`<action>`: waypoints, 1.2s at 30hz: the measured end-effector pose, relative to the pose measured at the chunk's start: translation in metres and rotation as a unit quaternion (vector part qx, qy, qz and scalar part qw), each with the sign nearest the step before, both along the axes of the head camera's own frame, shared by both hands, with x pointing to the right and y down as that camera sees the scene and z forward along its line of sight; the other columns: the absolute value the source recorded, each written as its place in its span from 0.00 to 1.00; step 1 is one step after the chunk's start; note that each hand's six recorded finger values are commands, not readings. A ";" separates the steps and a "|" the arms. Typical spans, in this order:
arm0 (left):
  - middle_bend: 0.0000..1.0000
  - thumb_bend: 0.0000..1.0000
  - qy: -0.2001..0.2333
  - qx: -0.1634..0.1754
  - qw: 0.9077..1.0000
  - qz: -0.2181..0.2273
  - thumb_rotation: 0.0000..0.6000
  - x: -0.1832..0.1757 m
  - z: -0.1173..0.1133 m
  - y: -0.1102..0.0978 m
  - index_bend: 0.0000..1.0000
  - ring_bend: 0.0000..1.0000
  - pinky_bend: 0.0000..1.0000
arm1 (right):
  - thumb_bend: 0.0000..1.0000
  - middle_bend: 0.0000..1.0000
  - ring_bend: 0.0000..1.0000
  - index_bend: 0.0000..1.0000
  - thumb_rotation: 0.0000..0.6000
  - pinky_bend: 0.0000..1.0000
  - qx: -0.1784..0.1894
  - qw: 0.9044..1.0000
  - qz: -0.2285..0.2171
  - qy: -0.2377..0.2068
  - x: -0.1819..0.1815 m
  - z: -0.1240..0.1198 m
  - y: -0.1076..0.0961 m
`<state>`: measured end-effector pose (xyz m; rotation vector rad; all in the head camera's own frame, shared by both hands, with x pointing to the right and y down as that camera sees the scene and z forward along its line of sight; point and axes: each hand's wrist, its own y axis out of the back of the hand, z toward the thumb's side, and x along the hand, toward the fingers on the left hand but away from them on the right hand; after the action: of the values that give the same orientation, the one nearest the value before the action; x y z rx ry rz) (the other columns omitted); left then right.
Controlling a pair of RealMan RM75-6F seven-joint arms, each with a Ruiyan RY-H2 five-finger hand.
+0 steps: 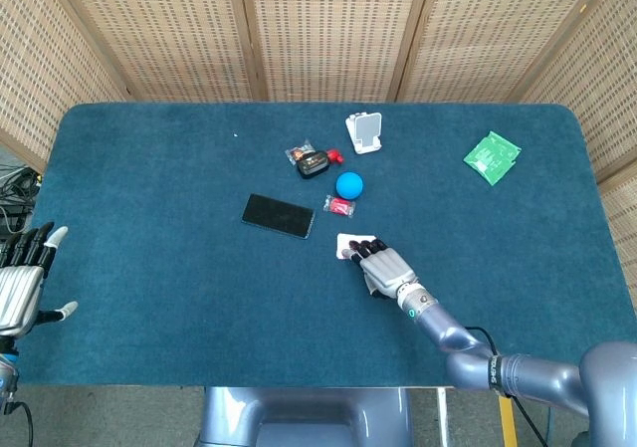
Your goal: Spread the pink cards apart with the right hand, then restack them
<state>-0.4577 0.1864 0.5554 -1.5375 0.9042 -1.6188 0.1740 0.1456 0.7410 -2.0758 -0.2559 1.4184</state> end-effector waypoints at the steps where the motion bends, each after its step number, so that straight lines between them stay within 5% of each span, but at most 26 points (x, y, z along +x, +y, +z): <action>1: 0.00 0.00 0.000 0.000 1.000 0.000 1.00 0.000 0.000 0.000 0.00 0.00 0.00 | 1.00 0.09 0.03 0.05 1.00 0.13 -0.001 1.000 -0.003 0.002 0.003 -0.001 0.001; 17: 0.00 0.00 0.004 0.003 1.000 0.006 1.00 0.005 -0.002 0.001 0.00 0.00 0.00 | 1.00 0.11 0.05 0.07 1.00 0.15 -0.032 0.999 -0.028 0.033 0.057 -0.020 0.026; 36: 0.00 0.00 0.006 0.003 1.000 0.007 1.00 0.007 -0.002 0.002 0.00 0.00 0.00 | 1.00 0.12 0.05 0.08 1.00 0.18 -0.057 0.995 -0.076 -0.008 0.053 -0.050 0.060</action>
<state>-0.4506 0.1888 0.5532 -1.5483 0.9028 -1.5975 0.2271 0.2053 0.6907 -2.1494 -0.0234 1.3523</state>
